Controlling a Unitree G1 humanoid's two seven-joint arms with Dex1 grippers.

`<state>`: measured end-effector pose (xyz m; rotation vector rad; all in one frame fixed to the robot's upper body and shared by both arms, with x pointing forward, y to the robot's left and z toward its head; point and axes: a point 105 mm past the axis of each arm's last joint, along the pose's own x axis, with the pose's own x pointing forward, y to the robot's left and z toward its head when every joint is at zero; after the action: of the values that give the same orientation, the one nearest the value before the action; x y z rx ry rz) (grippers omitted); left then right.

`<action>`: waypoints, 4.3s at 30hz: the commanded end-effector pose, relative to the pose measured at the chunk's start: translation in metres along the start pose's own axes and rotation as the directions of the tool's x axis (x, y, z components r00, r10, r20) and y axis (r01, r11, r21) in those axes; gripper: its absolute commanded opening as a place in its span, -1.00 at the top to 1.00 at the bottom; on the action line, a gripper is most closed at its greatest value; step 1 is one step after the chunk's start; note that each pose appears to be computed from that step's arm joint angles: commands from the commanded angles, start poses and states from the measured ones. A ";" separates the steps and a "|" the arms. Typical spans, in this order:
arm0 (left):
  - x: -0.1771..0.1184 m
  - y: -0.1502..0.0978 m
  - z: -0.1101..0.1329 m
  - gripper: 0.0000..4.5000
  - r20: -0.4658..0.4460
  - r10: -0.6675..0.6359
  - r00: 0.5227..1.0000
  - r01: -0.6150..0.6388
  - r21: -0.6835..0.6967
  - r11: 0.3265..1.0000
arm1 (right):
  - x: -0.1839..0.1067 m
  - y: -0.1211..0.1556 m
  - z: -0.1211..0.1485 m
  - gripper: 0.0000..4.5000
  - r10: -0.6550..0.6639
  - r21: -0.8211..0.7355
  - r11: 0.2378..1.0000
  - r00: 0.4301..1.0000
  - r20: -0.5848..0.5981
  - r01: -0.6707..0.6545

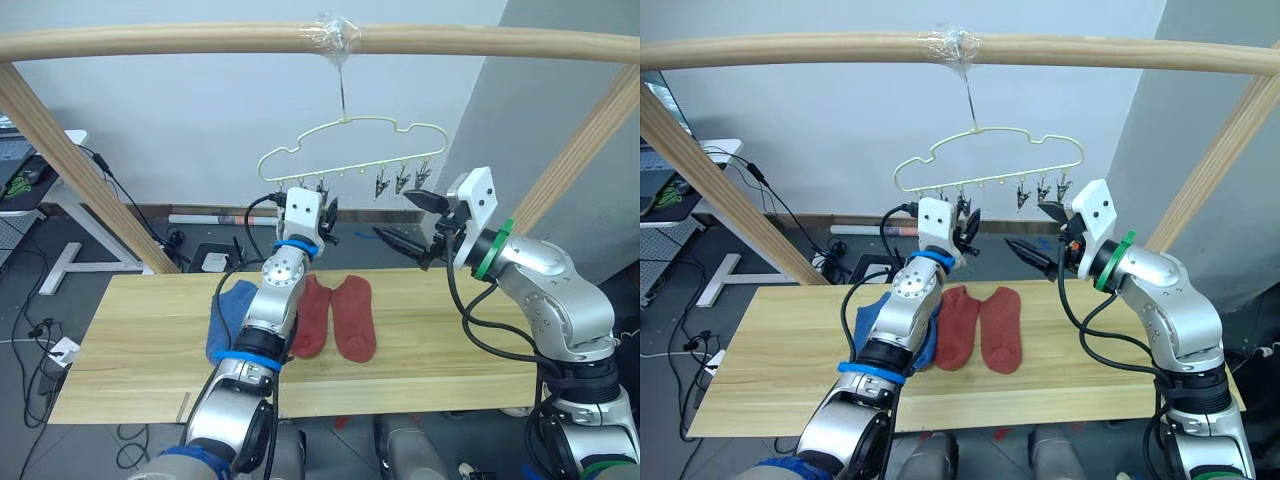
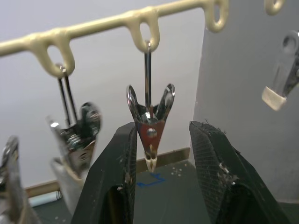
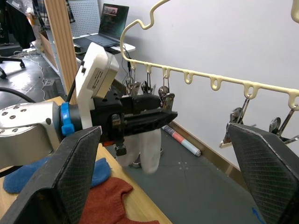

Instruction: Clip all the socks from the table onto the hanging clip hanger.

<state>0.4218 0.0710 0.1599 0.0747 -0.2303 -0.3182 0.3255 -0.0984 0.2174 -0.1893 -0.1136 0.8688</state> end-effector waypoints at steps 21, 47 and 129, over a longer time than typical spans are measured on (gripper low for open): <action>0.006 0.008 0.026 0.21 0.111 0.036 0.993 -0.043 0.061 0.997 | -0.004 -0.002 0.014 -1.00 -0.001 -0.049 0.999 0.999 0.037 0.003; 0.005 0.013 0.027 0.95 0.118 0.037 0.992 -0.046 0.078 0.996 | -0.003 0.000 0.009 -1.00 0.007 -0.062 0.998 1.000 0.019 -0.006; -0.062 -0.002 0.050 0.95 -0.063 -0.598 0.799 0.278 -0.843 0.461 | 0.013 0.053 -0.055 0.99 0.085 -0.835 0.540 0.994 -0.066 -0.102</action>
<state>0.3542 0.0898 0.1867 -0.7500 0.3684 -0.8914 0.3083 -0.0638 0.1379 -1.1380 -0.4524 0.8813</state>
